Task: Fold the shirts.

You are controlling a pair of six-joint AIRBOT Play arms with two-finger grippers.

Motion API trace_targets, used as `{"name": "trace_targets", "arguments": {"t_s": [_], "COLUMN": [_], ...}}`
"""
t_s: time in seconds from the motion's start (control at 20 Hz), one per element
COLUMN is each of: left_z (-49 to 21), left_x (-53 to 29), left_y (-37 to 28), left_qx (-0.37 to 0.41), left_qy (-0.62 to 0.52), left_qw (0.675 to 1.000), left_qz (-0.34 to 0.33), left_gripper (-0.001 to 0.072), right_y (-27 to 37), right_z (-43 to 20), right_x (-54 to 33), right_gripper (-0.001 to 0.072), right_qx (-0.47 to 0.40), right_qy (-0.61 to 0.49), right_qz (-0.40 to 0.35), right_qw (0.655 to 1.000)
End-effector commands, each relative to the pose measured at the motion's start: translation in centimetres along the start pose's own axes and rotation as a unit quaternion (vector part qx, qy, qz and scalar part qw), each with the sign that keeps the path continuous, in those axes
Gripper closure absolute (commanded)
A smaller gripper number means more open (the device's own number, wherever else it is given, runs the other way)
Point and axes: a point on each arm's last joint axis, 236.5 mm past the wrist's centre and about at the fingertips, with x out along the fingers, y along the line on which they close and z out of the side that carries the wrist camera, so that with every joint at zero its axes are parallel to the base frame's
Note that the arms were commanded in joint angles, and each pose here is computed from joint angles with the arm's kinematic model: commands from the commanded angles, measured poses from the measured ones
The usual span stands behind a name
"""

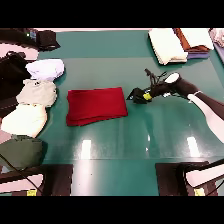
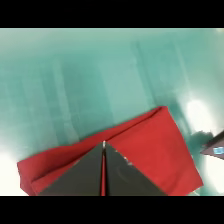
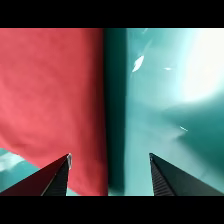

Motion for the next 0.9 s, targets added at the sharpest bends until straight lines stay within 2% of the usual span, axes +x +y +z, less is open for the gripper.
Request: {"name": "trace_targets", "arguments": {"t_s": [0.0, 0.1, 0.25, 0.45, 0.65, 0.85], "left_z": [-0.9, -1.3, -1.3, -1.2, -1.2, -1.2], "left_x": [0.9, 1.2, 1.2, 1.2, 1.1, 1.1], "left_y": [-0.5, -0.4, -0.6, -1.0, -1.7, -1.8], "left_qx": [0.002, 0.001, -0.001, -0.004, -0.01, -0.01], "left_qy": [0.021, 0.028, 0.028, 0.027, 0.027, 0.027], "left_qw": [1.0, 1.0, 1.0, 0.999, 0.999, 0.999], "left_qz": [-0.009, -0.01, -0.014, -0.022, -0.037, -0.037], "left_gripper": [0.0684, 0.0684, 0.0685, 0.0685, 0.0685, 0.0685], "right_y": [2.3, 4.8, 8.0, 11.4, 9.9, 2.0], "right_z": [0.6, 1.0, 1.4, 3.2, 6.1, 8.5], "right_x": [4.1, 6.8, 10.5, 11.3, 6.6, -3.0], "right_gripper": [0.0161, 0.0172, 0.0309, 0.0696, 0.0696, 0.0696], "right_qx": [0.026, 0.013, -0.018, -0.058, -0.072, -0.036], "right_qy": [0.018, 0.025, 0.018, -0.026, -0.069, -0.147], "right_qz": [0.055, 0.075, 0.084, 0.088, 0.066, -0.008], "right_qw": [0.998, 0.997, 0.996, 0.994, 0.993, 0.988]}}
